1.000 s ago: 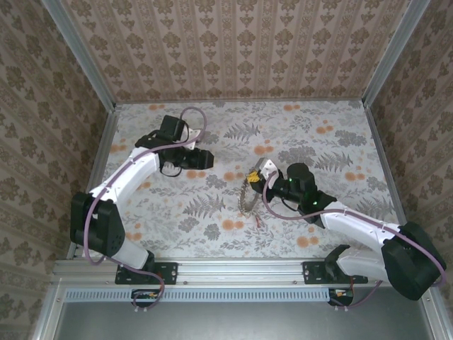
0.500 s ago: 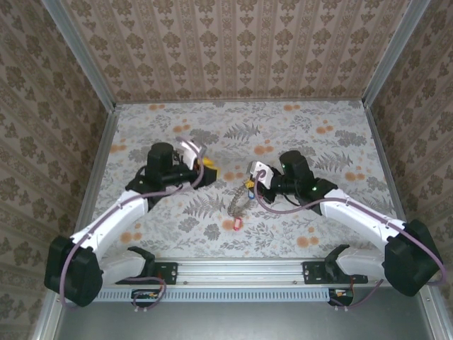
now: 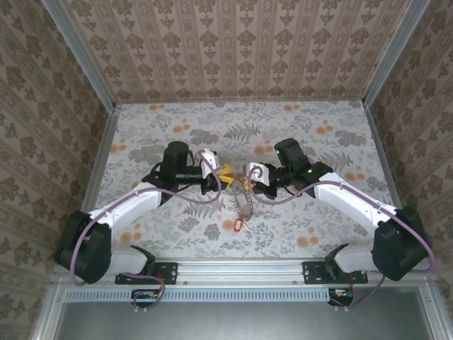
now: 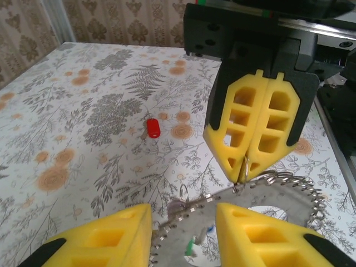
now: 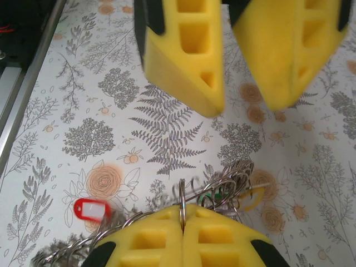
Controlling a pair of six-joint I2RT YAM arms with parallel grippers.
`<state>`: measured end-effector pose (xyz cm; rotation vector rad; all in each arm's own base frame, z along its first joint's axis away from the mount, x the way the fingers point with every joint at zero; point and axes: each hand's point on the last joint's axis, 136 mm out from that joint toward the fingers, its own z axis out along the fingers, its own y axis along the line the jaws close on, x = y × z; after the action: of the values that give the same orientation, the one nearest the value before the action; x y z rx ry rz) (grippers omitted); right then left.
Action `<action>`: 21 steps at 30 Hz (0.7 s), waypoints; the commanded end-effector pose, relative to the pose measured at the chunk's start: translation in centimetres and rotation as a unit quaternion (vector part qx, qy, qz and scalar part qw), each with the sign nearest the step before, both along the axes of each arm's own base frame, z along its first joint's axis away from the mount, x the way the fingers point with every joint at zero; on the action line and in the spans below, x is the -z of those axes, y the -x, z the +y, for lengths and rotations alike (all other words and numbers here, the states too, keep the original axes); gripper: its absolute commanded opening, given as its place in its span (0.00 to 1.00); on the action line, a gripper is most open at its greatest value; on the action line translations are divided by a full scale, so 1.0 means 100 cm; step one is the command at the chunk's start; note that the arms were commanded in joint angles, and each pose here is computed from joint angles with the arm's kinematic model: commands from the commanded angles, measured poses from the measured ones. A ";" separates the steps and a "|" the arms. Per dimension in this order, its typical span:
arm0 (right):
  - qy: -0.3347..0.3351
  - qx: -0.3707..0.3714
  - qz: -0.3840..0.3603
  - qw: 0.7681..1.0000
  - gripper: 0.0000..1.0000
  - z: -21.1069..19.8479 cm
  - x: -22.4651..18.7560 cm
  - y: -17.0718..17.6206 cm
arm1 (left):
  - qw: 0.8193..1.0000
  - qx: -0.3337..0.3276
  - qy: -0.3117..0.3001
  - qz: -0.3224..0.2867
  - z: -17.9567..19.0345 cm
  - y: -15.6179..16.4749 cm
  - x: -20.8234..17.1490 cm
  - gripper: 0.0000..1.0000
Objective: Put the keys on the keyring
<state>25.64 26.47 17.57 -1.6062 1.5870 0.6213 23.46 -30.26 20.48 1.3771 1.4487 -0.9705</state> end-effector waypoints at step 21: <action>-0.032 -0.017 0.015 0.999 0.00 0.007 -0.004 -0.011 | 0.997 0.074 -0.012 -0.004 -0.029 0.013 0.015 0.34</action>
<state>26.65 26.52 16.22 -1.6089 1.6350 0.6729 21.98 -32.77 18.72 1.4966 1.4000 -1.0517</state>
